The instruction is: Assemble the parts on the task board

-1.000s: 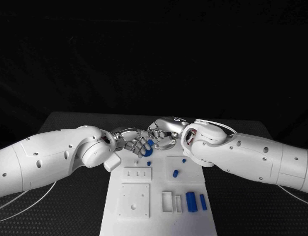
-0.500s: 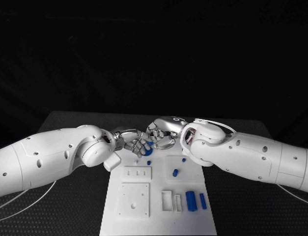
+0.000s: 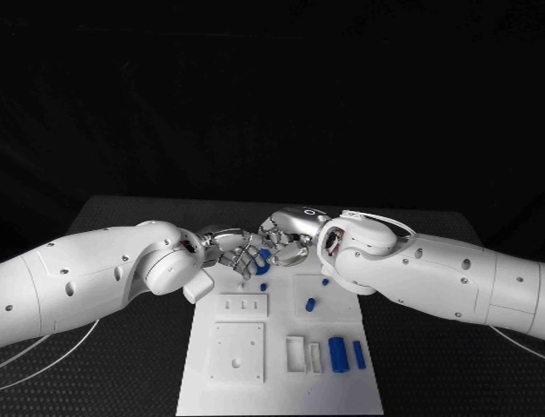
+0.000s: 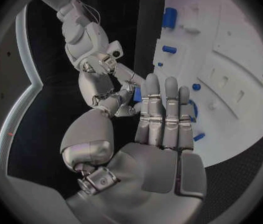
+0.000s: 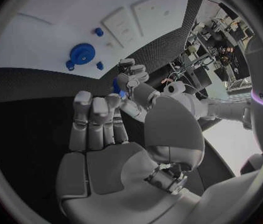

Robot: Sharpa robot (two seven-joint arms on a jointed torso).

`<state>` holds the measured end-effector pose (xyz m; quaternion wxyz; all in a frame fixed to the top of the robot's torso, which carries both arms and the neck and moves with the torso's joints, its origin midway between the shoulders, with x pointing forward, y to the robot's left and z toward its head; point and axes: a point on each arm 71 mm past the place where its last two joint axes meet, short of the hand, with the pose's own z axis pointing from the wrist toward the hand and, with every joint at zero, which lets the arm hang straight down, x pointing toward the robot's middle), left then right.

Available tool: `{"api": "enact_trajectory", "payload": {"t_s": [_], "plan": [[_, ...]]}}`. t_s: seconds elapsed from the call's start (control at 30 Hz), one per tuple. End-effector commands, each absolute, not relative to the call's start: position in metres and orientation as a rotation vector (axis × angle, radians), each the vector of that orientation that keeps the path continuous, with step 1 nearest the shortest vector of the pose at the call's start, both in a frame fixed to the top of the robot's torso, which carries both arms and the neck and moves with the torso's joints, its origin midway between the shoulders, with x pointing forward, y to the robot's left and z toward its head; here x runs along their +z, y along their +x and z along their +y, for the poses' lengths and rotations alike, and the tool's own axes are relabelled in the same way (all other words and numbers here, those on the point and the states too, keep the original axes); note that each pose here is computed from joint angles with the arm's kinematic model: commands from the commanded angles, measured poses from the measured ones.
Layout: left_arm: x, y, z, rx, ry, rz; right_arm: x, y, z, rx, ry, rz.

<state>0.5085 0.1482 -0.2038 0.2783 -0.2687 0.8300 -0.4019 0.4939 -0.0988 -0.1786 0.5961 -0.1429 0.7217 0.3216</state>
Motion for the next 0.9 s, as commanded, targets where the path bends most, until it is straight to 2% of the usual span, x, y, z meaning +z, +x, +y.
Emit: {"api": "enact_trajectory", "payload": {"t_s": [0.03,0.9], "plan": [[-0.2008,0.5082,0.1433,-1.101,-0.711,2.219,-0.181,0.49,-0.0933,0.749,-0.374,1.691],[-0.2027,0.5093,0.146,-1.039,-0.729,2.225,-0.1798,0.4859,-0.0886,0.752,-0.396,1.678]]}}
